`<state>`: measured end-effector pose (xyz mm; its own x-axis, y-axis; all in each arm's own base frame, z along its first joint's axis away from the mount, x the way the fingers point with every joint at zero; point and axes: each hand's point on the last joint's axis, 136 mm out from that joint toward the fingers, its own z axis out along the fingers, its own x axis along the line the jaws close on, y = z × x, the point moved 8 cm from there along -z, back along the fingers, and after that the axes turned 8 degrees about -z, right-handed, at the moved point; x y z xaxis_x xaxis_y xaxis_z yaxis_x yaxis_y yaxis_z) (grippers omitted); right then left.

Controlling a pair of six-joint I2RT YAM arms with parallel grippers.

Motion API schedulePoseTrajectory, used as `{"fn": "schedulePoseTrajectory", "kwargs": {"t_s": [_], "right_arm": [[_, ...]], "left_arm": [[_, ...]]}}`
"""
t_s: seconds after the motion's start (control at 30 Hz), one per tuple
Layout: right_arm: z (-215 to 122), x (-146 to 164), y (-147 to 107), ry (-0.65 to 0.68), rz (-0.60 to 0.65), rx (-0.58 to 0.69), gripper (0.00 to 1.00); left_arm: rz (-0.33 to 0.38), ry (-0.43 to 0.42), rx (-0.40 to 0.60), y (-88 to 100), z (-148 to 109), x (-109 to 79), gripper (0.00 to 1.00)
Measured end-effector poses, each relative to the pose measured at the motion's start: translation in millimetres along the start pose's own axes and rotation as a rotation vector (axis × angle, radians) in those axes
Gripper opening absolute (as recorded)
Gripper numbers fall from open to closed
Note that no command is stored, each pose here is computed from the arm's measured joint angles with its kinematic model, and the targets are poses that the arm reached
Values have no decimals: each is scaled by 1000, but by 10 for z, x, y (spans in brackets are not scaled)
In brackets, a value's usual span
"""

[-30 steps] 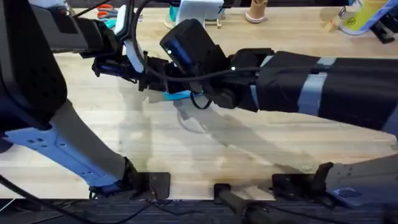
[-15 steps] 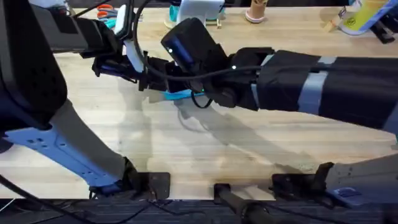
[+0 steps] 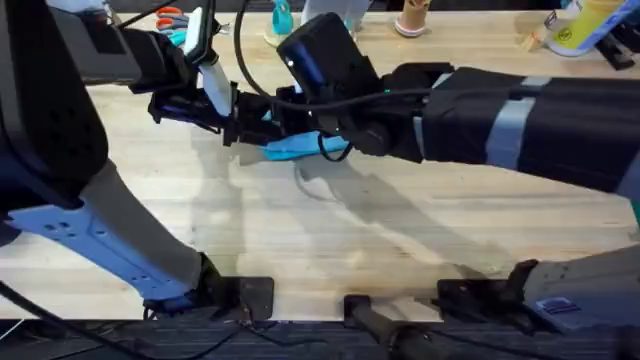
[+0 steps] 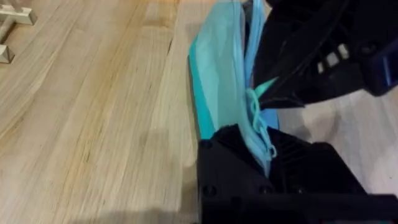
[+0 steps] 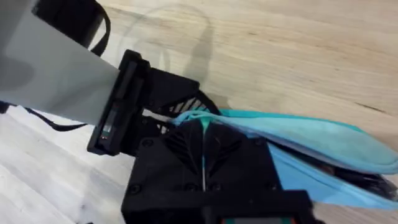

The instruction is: Unzip the bag, pick up the pens from the table one at a time and place them inside, then zip the bag closed.

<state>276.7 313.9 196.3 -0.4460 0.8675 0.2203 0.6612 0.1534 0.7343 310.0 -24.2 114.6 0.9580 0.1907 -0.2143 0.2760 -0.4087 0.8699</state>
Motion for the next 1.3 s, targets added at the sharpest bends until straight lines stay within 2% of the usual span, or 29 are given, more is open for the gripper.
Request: {"fn": "schedulePoseTrajectory", "kwargs": {"t_s": [0.37, 0.6, 0.8, 0.93, 1.3], "right_arm": [[24, -159, 59, -5, 24, 7, 30], [-63, -300, 62, -17, 43, 53, 30], [-147, -748, 201, -162, 97, 24, 30], [-224, -898, 286, -217, 98, -8, 29], [-511, -1042, 486, -327, 70, -112, 30]], "left_arm": [[6, 1, -4, 7, 3, 6, 63], [17, -6, -4, 30, 33, 6, 56], [16, -6, -1, 27, 32, 5, 53], [16, -6, -1, 27, 32, 5, 50], [16, -7, -1, 27, 32, 5, 47]]}}
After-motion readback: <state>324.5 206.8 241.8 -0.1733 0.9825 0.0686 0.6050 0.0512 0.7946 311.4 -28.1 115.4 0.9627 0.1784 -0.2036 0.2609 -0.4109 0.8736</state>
